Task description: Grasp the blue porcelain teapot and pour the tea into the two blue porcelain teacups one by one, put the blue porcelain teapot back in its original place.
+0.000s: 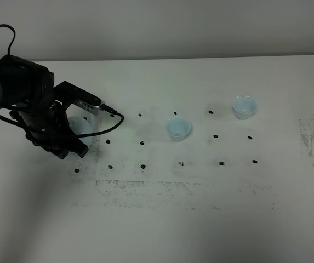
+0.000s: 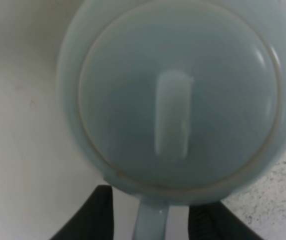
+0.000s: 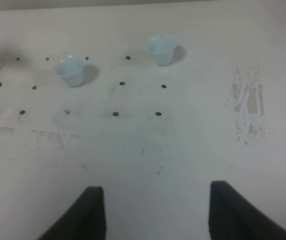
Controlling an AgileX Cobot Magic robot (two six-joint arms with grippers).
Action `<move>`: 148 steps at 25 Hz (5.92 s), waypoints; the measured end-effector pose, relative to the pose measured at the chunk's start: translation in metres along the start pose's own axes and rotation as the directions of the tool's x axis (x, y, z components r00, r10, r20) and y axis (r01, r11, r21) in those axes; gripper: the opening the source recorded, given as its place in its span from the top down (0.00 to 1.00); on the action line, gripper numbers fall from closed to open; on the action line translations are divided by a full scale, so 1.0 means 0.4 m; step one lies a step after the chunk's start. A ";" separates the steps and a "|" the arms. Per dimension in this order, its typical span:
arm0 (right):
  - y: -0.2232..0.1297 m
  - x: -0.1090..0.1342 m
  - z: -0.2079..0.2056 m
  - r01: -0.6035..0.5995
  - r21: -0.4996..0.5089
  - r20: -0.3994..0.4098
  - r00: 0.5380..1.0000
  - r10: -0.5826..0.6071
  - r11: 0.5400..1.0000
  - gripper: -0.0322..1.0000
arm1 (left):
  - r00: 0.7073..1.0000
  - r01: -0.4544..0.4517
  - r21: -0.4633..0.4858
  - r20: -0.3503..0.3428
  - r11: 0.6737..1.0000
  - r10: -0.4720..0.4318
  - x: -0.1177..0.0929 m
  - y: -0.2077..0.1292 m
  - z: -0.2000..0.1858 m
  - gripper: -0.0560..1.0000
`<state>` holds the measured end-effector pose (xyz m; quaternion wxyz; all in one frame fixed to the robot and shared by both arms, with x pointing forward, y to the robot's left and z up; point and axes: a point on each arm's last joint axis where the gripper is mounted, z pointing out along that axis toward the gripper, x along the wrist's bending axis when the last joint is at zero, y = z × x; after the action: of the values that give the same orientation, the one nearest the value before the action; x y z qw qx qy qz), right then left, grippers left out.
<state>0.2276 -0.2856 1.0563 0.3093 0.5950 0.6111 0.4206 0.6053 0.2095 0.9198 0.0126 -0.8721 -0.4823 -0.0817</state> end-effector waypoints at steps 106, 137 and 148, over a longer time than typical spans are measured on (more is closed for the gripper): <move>0.000 0.000 0.000 0.001 0.000 0.000 1.000 -0.001 1.000 0.50 | 0.780 -0.625 -0.222 -0.177 0.748 0.600 0.009 0.188 -0.257 0.87; 0.000 0.000 0.000 0.001 -0.001 0.000 1.000 -0.001 1.000 0.50 | 0.467 -0.881 -0.303 -0.429 0.363 0.773 -0.190 0.482 -0.127 0.87; 0.000 0.000 0.000 0.001 -0.001 0.000 1.000 -0.001 1.000 0.50 | 0.451 -0.888 -0.339 -0.505 0.312 0.736 -0.220 0.510 -0.107 0.87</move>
<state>0.2276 -0.2856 1.0564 0.3097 0.5947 0.6111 0.4208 0.7258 0.0222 0.9600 -0.1423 -0.9352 0.0830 -0.3134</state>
